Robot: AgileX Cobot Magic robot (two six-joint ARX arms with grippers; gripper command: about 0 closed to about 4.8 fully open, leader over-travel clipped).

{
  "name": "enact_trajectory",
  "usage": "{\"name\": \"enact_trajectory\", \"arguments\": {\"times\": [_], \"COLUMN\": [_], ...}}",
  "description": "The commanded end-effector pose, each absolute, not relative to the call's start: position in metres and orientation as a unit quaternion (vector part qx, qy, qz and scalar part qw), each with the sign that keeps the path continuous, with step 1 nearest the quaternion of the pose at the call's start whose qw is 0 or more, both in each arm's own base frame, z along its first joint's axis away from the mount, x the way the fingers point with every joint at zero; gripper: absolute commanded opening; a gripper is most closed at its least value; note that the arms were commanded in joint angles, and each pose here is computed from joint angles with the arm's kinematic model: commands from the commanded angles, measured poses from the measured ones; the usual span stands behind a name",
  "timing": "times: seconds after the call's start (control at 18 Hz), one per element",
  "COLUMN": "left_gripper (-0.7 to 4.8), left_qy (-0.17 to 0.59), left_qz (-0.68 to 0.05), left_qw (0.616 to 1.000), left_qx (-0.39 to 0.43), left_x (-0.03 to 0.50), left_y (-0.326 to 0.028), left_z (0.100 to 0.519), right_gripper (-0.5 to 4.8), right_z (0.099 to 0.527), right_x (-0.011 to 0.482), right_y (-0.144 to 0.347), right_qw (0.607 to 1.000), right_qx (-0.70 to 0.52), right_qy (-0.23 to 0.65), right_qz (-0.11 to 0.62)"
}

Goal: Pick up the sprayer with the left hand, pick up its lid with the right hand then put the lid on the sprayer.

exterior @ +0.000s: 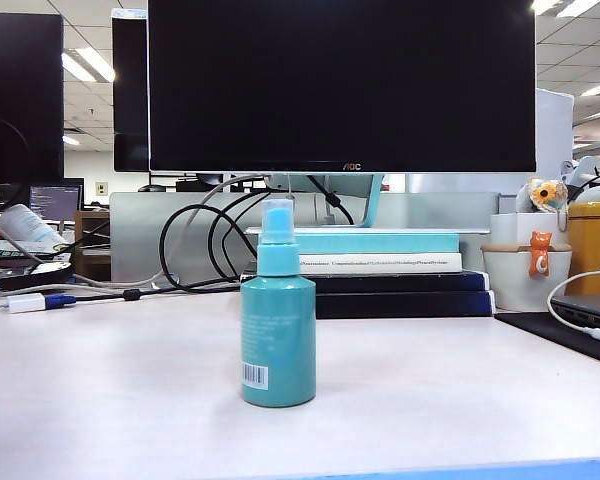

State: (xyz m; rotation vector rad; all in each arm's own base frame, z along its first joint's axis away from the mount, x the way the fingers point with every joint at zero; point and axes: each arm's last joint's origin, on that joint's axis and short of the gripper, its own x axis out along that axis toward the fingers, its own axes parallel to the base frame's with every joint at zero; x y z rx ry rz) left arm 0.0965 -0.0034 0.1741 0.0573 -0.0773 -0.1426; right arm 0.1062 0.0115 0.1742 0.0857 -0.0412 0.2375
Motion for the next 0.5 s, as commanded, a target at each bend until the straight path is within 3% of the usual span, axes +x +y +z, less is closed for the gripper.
{"name": "enact_trajectory", "arguments": {"times": [0.06,0.28,0.5], "left_gripper": [-0.06,-0.05,-0.04], "left_qy": [-0.039,-0.032,-0.045], "left_qz": [-0.074,-0.076,-0.164], "left_qw": [0.996,0.997,0.985], "left_qx": [0.026,0.014,0.006], "left_x": [0.0962,0.0962,0.0948], "left_y": [-0.0036,-0.0037,-0.0087], "left_z": [0.1748,0.1736,0.1763], "right_gripper": [-0.05,-0.05,-0.05], "right_z": [0.1725,0.1688,0.1689], "right_x": [0.1023,0.1015,0.1014], "right_y": [0.0099,0.0101,0.0103], "right_qw": [0.995,0.994,0.993], "right_qx": [0.035,0.041,0.064], "right_qy": [-0.026,-0.007,-0.005], "right_qz": [0.093,0.097,0.100]}}
